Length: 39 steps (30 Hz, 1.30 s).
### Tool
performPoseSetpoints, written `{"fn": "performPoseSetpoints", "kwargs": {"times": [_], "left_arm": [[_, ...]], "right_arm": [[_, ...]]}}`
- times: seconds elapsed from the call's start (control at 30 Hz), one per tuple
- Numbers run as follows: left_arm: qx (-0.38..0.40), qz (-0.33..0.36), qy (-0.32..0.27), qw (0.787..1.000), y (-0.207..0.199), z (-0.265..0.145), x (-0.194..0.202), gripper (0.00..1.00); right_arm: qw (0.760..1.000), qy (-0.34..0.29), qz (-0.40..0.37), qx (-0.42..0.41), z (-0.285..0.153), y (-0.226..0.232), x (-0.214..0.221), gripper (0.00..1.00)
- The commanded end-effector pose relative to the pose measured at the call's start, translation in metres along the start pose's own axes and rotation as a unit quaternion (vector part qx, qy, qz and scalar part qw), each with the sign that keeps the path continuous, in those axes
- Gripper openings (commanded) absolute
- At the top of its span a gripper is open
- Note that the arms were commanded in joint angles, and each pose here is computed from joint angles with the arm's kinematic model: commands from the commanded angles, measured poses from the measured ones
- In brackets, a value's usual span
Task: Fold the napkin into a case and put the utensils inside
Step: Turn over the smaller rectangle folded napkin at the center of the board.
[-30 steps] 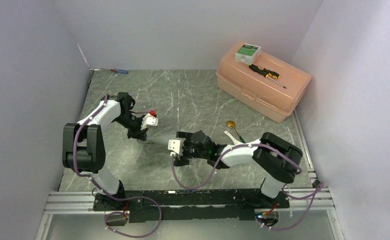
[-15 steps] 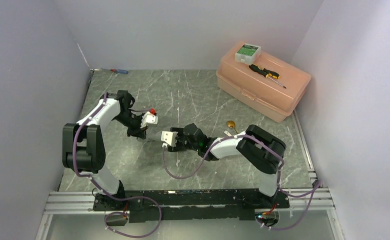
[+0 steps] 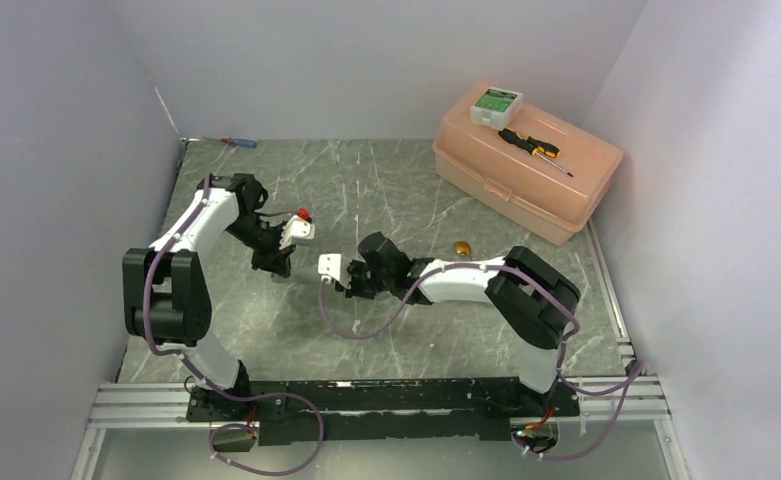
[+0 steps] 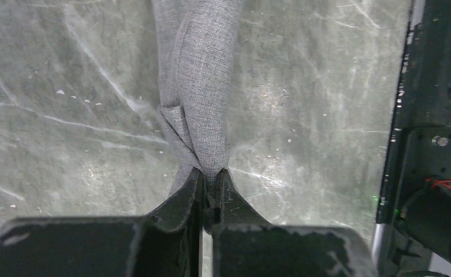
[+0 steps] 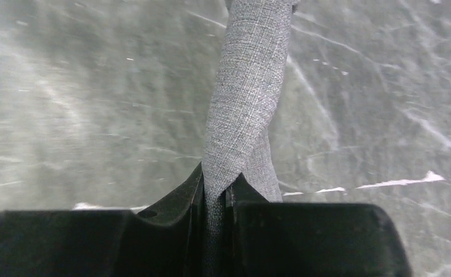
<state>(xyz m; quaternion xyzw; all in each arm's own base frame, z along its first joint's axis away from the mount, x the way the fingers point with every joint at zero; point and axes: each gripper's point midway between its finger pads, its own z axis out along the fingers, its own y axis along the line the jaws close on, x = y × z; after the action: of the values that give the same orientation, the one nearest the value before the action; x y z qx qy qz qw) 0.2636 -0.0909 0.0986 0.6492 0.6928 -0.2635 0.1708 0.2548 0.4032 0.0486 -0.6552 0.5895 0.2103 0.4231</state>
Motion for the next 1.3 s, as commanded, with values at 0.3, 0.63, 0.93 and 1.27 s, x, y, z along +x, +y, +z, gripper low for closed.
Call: {"fn": "performPoseSetpoints", "kwargs": {"times": [0.3,0.63,0.93,1.27], "left_arm": [[0.133,-0.101,-0.100,0.981,-0.095,-0.024,-0.050,0.03],[0.184,-0.229,-0.091,0.952,-0.072,0.014,-0.018,0.03],[0.154,-0.338,-0.088,0.924,-0.016,0.035,0.017,0.03],[0.096,-0.420,-0.051,0.901,0.008,0.050,0.043,0.03]], "right_arm": [[0.905,0.021,0.241,-0.350,-0.095,0.086,-0.063,0.00],[0.826,0.021,0.328,-0.457,-0.058,0.077,-0.017,0.05],[0.893,0.039,0.326,-0.307,-0.023,0.012,0.009,0.99],[0.954,0.026,0.299,0.026,-0.050,-0.086,0.013,1.00]]}}
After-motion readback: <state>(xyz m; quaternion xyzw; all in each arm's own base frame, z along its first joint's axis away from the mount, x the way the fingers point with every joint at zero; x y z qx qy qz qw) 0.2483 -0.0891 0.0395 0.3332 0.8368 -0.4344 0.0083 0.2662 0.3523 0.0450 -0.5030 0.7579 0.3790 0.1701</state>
